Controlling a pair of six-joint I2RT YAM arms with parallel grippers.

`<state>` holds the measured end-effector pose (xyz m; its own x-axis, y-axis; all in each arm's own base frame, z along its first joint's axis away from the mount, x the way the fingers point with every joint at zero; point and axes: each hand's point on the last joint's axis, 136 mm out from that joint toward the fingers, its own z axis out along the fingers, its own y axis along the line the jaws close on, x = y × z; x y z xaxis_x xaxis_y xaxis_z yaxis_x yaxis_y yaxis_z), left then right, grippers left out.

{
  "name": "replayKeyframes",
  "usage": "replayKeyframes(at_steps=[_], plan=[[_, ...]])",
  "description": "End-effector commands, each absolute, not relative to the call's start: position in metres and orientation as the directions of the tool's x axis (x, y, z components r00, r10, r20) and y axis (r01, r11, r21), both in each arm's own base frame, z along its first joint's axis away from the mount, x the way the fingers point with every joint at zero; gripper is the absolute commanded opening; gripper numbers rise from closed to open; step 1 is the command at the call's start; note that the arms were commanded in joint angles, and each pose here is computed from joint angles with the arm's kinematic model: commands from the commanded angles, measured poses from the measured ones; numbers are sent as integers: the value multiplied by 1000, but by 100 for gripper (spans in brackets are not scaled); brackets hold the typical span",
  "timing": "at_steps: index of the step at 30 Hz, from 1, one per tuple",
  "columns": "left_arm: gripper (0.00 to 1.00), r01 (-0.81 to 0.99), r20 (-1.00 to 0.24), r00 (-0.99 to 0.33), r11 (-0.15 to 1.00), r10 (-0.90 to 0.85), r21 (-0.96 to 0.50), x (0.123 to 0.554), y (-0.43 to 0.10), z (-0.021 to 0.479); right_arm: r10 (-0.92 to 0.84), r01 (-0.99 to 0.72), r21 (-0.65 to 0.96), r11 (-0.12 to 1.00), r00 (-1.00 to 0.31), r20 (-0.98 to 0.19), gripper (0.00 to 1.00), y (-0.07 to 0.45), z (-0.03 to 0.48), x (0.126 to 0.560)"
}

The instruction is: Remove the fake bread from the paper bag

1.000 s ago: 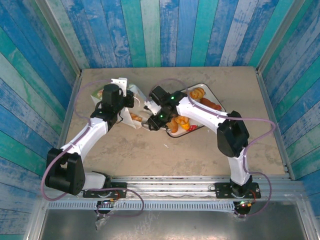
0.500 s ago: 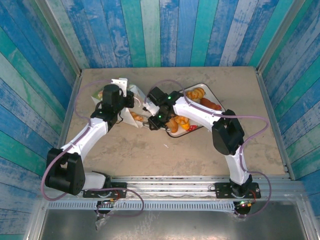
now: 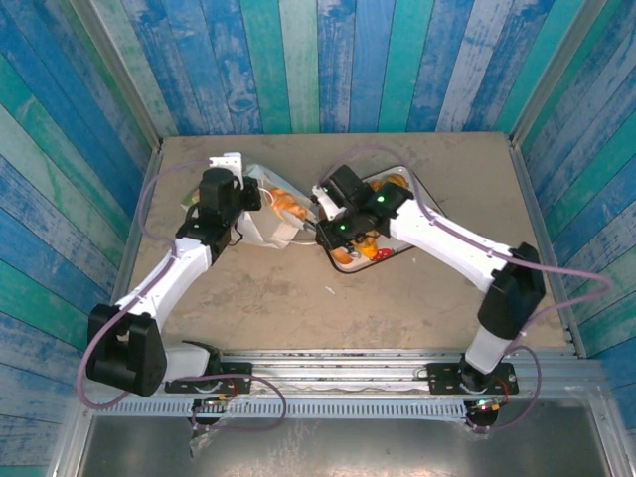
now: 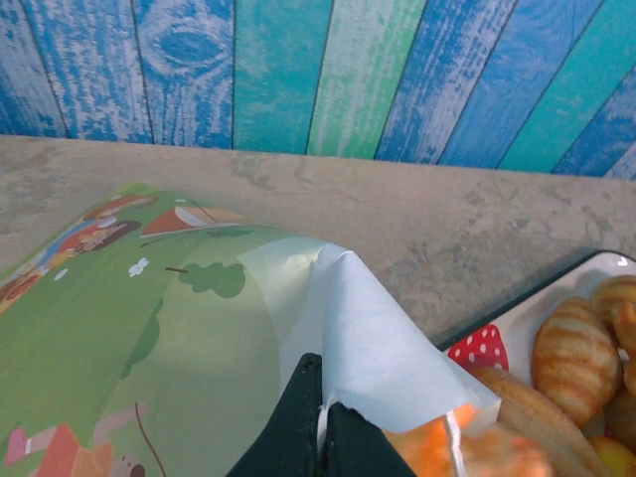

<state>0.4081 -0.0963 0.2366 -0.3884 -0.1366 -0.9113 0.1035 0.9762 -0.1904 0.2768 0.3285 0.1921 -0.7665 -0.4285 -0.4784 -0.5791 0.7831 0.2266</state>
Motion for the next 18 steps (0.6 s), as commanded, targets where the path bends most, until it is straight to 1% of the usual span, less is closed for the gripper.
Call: replayKeyframes(at_steps=[1, 6, 9, 13, 18], plan=[[2, 38, -908, -359, 969, -214, -244, 402, -85, 252, -323, -498, 236, 834, -789, -523, 27, 311, 211, 273], [2, -39, -896, -349, 959, -275, -280, 402, -74, 252, -186, -373, 235, 897, -804, -565, 27, 268, 229, 260], [2, -59, -890, -343, 953, -300, -298, 401, -72, 253, -77, -241, 214, 947, -814, -576, 29, 230, 233, 249], [2, -57, -889, -333, 948, -314, -314, 401, -73, 255, 77, -50, 202, 978, -815, -575, 29, 179, 225, 230], [2, -43, -890, -329, 946, -317, -321, 401, -75, 259, 204, 94, 217, 972, -797, -569, 31, 141, 202, 216]])
